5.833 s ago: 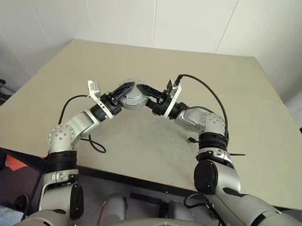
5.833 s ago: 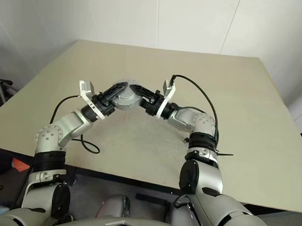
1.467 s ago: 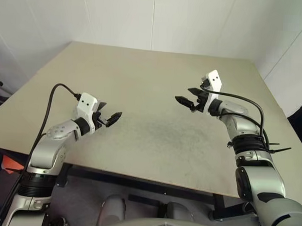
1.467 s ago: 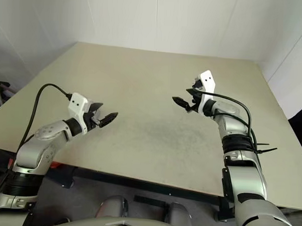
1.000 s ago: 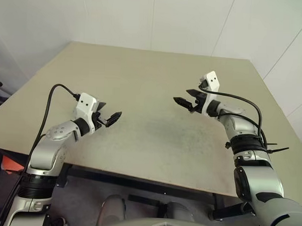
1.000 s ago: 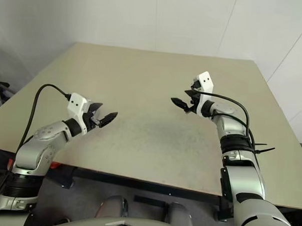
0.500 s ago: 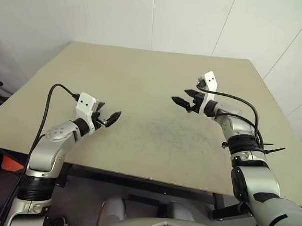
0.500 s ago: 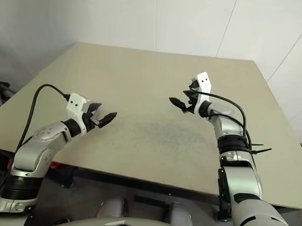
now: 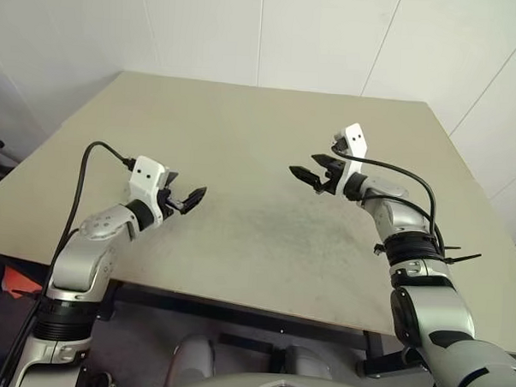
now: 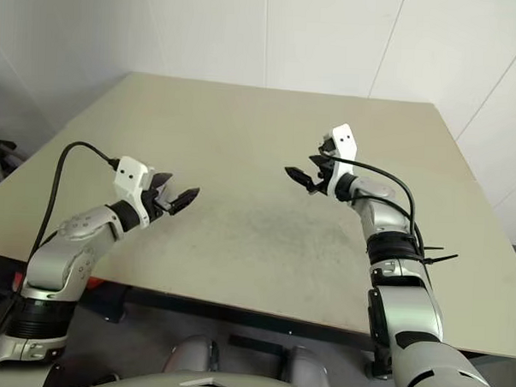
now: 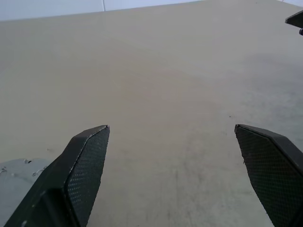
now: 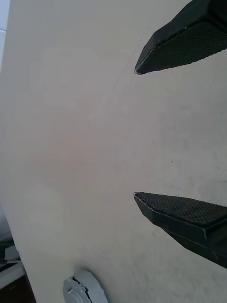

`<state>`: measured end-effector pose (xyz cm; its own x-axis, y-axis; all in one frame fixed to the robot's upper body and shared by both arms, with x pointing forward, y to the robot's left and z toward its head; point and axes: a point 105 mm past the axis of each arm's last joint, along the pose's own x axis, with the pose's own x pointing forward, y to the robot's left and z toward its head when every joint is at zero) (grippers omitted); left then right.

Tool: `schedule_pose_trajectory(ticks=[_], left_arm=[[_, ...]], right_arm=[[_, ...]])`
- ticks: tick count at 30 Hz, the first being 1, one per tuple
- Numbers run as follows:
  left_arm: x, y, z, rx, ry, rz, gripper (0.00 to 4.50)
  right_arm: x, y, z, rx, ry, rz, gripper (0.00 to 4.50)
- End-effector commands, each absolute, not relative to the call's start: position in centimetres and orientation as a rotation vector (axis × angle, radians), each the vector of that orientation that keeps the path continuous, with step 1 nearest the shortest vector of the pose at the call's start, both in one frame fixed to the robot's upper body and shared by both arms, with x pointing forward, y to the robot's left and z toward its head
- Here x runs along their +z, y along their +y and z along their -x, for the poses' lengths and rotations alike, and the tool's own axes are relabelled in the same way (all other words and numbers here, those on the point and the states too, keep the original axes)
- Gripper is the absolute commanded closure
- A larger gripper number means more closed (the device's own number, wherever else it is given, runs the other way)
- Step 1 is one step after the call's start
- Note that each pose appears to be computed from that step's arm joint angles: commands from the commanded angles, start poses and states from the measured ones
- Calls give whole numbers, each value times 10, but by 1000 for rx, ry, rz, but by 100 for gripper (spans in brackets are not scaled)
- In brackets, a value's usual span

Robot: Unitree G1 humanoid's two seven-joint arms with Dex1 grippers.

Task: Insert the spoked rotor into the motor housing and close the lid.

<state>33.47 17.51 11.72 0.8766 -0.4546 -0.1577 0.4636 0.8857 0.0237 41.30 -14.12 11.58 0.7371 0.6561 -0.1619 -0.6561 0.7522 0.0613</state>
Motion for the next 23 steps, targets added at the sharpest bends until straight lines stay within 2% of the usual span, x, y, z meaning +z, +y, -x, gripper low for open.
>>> schedule_pose_trajectory(ticks=[1, 23], left_arm=[[137, 177, -340, -460, 79, -67, 1], [137, 164, -350, -492, 79, -81, 1]], right_arm=[[141, -131, -416, 753, 81, 7, 0], [140, -116, -411, 759, 12, 43, 0]])
